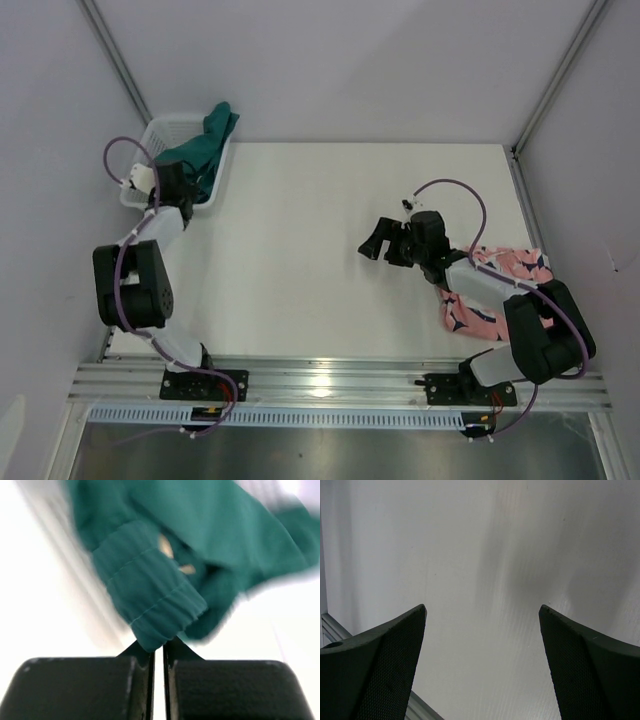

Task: Fold and stack the shorts
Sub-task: Grab the shorts from the pile

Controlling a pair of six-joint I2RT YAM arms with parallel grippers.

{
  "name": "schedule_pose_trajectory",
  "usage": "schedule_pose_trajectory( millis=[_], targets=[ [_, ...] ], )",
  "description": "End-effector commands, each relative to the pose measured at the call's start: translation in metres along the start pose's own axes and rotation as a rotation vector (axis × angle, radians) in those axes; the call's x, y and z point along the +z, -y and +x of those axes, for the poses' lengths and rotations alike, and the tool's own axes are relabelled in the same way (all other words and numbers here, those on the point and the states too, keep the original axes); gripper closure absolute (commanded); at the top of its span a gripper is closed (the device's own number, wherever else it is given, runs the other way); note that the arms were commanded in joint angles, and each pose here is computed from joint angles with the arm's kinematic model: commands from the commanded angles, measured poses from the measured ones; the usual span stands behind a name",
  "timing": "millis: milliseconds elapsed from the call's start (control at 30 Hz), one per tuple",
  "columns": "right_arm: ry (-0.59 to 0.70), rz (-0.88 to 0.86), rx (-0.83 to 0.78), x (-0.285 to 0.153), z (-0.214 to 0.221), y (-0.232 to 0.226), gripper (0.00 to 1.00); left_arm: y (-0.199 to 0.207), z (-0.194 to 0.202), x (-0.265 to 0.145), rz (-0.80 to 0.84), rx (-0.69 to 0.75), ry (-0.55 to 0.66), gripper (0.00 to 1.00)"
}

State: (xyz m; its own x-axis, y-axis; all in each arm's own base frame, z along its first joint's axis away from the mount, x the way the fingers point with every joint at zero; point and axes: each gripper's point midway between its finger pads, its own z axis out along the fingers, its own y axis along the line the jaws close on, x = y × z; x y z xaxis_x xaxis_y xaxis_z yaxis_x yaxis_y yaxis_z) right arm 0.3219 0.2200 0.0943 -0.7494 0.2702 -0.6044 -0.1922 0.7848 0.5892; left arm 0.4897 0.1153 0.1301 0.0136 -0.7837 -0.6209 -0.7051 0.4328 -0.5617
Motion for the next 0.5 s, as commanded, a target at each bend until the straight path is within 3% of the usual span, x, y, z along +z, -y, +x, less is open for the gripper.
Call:
schedule_pose_trajectory(
  millis=[0,133,233,267,333,367,467],
  targets=[
    [0.040,-0.041,-0.022,-0.006,-0.010,-0.011,0.06,0.080,-0.024,-0.085,0.328,-0.085,0.210,1.00],
    [0.060,-0.039,-0.033,-0.017,-0.011,-0.012,0.07,0.114,-0.039,-0.141,0.424,-0.006,0.354,1.00],
    [0.081,-0.041,-0.042,-0.025,-0.014,-0.013,0.06,0.160,-0.069,-0.192,0.587,0.035,0.492,1.00],
    [0.087,-0.045,-0.045,-0.028,-0.015,-0.015,0.06,0.190,-0.094,-0.225,0.673,0.044,0.575,1.00],
    [0.083,-0.055,-0.045,-0.030,-0.016,-0.018,0.06,0.214,-0.105,-0.249,0.729,0.093,0.618,1.00],
    [0.086,-0.057,-0.047,-0.033,-0.017,-0.019,0.06,0.238,-0.130,-0.289,0.795,0.093,0.694,1.00],
    [0.104,-0.060,-0.056,-0.041,-0.020,-0.023,0.07,0.263,-0.160,-0.358,0.940,0.085,0.790,1.00]
  ],
)
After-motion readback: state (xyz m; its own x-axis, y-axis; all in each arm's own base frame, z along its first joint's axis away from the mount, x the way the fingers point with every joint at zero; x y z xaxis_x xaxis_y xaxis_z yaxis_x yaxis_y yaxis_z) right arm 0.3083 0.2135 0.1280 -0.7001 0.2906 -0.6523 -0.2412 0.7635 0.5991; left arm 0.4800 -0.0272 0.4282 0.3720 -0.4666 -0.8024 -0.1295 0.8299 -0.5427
